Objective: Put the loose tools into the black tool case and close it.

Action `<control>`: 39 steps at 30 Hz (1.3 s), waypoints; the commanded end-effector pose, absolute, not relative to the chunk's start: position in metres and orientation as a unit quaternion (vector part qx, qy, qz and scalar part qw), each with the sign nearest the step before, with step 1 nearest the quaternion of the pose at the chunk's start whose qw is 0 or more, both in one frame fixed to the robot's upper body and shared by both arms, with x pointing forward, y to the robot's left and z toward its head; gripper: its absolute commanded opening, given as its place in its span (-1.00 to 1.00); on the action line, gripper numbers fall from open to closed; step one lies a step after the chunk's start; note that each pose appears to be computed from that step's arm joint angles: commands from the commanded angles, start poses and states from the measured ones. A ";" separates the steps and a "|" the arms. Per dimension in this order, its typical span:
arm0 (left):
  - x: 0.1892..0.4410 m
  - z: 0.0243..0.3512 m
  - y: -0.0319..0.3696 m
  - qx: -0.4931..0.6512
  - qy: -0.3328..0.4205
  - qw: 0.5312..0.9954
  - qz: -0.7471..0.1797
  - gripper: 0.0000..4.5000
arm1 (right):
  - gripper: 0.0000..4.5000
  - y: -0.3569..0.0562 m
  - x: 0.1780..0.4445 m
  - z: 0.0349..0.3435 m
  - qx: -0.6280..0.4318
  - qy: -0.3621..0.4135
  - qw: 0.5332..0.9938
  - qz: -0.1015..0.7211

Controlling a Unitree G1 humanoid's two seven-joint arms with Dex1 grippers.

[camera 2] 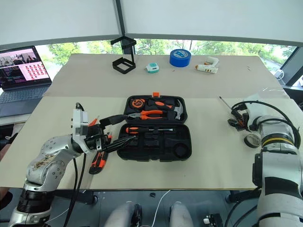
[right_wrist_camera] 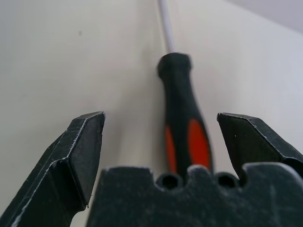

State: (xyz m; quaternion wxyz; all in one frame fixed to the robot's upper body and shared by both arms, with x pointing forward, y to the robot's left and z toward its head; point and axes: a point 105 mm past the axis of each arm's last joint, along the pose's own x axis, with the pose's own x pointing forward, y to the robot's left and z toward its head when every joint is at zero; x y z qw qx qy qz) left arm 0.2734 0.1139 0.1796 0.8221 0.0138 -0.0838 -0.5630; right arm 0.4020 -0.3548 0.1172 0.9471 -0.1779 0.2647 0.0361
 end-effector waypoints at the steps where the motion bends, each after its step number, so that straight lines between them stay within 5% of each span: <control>1: 0.268 0.194 0.111 0.027 -0.106 0.813 -0.572 1.00 | 0.96 -0.354 0.402 0.115 -0.162 0.278 0.946 0.026; 11: 0.266 0.197 0.111 0.028 -0.107 0.818 -0.564 1.00 | 0.96 -0.344 0.397 0.106 -0.035 0.311 0.950 0.027; 14: 0.267 0.199 0.109 0.025 -0.112 0.819 -0.562 1.00 | 0.68 -0.346 0.405 0.118 -0.044 0.272 0.961 0.014; 22: 0.269 0.199 0.108 0.022 -0.116 0.822 -0.558 1.00 | -0.53 -0.352 0.408 0.133 -0.090 0.228 0.969 0.020; 24: 0.269 0.198 0.108 0.022 -0.117 0.822 -0.556 1.00 | -0.56 -0.354 0.410 0.143 -0.092 0.200 0.975 0.020; 28: 0.267 0.195 0.110 0.017 -0.122 0.827 -0.548 1.00 | -0.56 -0.327 0.409 0.182 -0.185 0.106 0.961 0.175; 31: 0.265 0.187 0.120 0.020 -0.112 0.834 -0.540 1.00 | -0.56 -0.287 0.390 0.205 -0.285 0.051 0.887 0.359; 39: 0.255 0.169 0.144 0.033 -0.078 0.842 -0.532 1.00 | -0.56 -0.208 0.353 0.205 -0.356 0.068 0.728 0.582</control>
